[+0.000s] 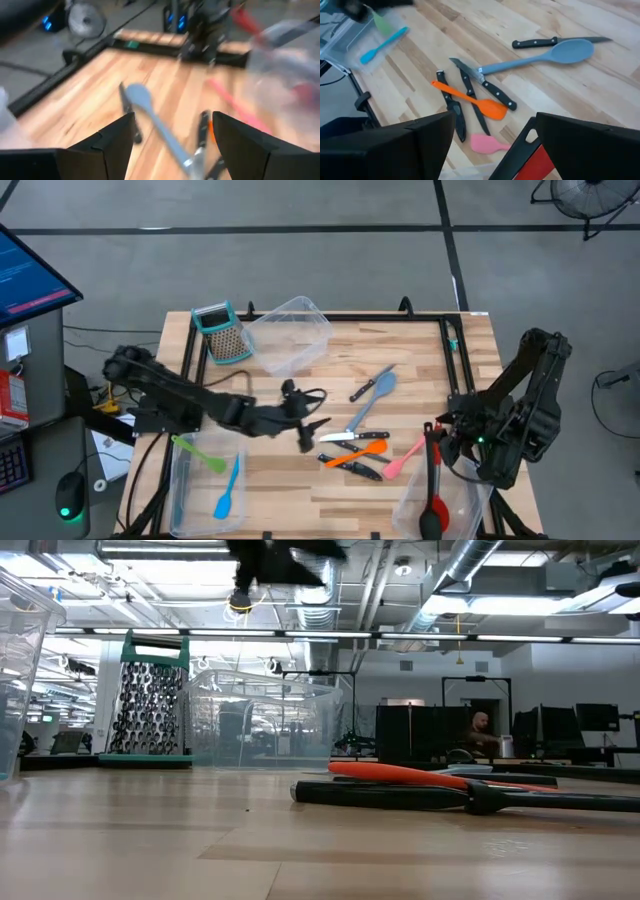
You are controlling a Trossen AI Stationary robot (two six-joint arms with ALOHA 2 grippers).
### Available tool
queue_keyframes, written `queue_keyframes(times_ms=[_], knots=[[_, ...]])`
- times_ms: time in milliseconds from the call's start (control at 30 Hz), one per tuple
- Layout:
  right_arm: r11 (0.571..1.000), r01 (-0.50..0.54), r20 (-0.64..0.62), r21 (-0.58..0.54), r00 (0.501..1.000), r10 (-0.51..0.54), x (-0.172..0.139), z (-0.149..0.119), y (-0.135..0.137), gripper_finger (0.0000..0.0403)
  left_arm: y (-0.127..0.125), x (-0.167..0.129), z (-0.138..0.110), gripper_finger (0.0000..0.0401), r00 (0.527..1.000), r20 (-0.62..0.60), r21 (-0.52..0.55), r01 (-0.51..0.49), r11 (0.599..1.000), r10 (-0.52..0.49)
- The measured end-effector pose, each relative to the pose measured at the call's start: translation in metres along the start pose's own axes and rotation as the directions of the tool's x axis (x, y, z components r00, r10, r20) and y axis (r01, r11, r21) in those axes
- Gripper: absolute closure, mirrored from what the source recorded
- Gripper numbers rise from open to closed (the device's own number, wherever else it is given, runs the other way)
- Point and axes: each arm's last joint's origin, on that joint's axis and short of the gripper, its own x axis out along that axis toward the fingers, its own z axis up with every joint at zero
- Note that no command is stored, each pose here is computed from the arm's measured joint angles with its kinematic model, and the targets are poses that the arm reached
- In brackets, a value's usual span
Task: Pick & Place Kitchen Items
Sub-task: Put the gray serving spoon into the bottom right transparent bin
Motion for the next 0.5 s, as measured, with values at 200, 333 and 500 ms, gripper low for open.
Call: queue_keyframes(times_ms=[200, 333, 500], knots=[[1.000, 0.012, 0.011, -0.011, 1.000, -0.012, 0.003, 0.003, 0.000, 0.0132, -0.001, 0.048, -0.007, 0.0155, 0.997, -0.054, -0.017, -0.050, 0.999, 0.049], [1.000, 0.012, 0.029, -0.007, 1.000, -0.011, 0.003, 0.004, 0.001, 0.0132, -0.001, 0.073, -0.003, 0.0155, 0.995, -0.059, -0.028, -0.076, 0.997, 0.075], [1.000, 0.009, 0.041, -0.025, 0.999, -0.008, 0.003, 0.004, 0.001, 0.0132, -0.001, 0.100, -0.006, 0.0155, 0.993, -0.081, -0.029, -0.089, 0.996, 0.086]])
